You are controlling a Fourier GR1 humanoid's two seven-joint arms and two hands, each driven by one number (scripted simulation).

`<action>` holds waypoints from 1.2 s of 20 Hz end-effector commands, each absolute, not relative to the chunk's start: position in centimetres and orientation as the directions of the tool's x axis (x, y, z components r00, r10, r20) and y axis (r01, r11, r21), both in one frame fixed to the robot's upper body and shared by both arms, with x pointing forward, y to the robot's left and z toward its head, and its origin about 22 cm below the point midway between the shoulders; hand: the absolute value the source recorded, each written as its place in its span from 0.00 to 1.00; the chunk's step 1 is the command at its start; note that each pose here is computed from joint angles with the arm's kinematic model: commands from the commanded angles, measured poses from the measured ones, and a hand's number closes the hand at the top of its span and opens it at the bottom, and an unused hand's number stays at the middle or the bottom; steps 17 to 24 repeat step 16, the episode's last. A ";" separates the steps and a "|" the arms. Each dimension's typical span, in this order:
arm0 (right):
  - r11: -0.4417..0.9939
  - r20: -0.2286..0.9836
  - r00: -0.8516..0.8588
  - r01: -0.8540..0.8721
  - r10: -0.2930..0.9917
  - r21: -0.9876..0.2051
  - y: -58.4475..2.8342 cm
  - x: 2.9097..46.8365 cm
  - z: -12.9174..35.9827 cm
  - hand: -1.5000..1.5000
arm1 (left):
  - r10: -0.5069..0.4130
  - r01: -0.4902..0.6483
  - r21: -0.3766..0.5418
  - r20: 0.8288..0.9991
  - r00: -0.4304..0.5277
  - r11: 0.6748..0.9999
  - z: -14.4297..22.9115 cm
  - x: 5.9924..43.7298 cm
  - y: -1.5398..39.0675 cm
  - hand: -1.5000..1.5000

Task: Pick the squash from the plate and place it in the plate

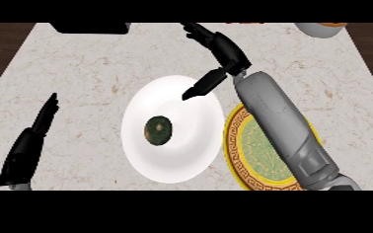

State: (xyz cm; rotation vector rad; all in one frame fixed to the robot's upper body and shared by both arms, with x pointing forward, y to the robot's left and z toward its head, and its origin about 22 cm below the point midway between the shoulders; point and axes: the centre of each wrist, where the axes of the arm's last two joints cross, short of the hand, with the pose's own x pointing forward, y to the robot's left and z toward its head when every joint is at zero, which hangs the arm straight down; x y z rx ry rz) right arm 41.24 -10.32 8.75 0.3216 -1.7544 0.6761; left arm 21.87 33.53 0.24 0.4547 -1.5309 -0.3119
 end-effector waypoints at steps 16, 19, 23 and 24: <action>0.836 0.931 -0.364 -0.496 0.043 -0.233 -27.0 45.4 9.1 0.00 | -0.456 -0.052 0.455 0.890 -0.016 0.889 0.0 23.1 31.4 0.50; 0.836 0.931 -0.364 -0.496 0.043 -0.233 -27.0 45.4 9.1 0.00 | -0.456 -0.052 0.455 0.890 -0.016 0.889 0.0 23.1 31.4 0.50; 0.836 0.931 -0.364 -0.496 0.043 -0.233 -27.0 45.4 9.1 0.00 | -0.456 -0.052 0.455 0.890 -0.016 0.889 0.0 23.1 31.4 0.50; 0.836 0.931 -0.364 -0.496 0.043 -0.233 -27.0 45.4 9.1 0.00 | -0.456 -0.052 0.455 0.890 -0.016 0.889 0.0 23.1 31.4 0.50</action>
